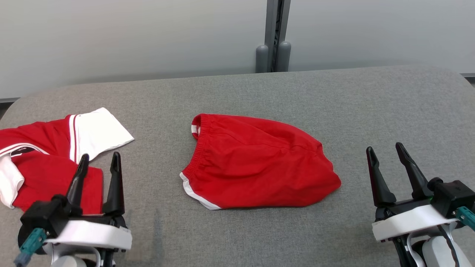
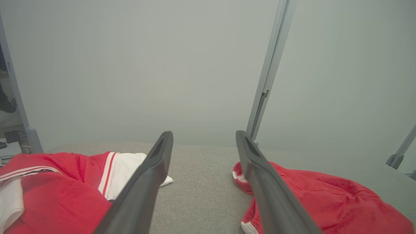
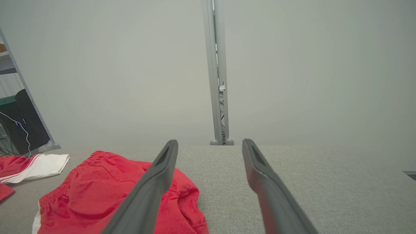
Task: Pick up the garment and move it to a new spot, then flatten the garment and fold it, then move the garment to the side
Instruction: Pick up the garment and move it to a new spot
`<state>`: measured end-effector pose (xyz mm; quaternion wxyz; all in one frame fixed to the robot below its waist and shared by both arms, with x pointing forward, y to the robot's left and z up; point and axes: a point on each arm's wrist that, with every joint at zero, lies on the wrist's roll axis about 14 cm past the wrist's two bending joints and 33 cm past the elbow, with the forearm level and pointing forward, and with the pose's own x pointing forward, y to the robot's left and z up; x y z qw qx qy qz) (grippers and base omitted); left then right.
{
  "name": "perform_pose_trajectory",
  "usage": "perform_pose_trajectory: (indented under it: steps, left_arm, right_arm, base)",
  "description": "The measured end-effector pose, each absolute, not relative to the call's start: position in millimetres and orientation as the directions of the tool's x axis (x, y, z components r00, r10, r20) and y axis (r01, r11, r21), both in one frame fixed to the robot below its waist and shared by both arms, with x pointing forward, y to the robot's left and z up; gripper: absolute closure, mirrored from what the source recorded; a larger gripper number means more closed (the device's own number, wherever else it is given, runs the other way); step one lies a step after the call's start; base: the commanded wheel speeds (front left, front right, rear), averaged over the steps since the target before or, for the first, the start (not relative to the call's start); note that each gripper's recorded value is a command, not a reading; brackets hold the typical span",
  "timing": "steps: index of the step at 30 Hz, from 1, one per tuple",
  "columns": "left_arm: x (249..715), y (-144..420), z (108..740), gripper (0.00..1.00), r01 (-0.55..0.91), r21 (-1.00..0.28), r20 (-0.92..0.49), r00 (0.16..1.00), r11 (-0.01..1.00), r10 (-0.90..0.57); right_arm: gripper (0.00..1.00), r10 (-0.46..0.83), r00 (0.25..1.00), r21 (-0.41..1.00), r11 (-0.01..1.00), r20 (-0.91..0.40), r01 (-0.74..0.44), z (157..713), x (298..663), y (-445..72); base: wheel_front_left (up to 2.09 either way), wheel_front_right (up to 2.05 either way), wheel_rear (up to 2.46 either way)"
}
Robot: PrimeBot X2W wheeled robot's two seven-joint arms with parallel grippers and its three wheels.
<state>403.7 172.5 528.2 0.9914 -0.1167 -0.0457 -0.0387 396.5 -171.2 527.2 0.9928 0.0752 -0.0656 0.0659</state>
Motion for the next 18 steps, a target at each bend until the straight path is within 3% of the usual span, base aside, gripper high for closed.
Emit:
perform_pose_trajectory:
  steps: [18]
  left_arm:
    - [377.6, 170.6, 520.4, 0.00, 0.049, -0.261, 0.085, 0.996, 0.964, -0.027]
  right_arm:
    - [0.00, 0.093, 0.988, 0.160, 0.981, 0.126, -0.113, 521.6, 387.1, -176.0]
  base:
    - [0.00, 0.00, 0.00]
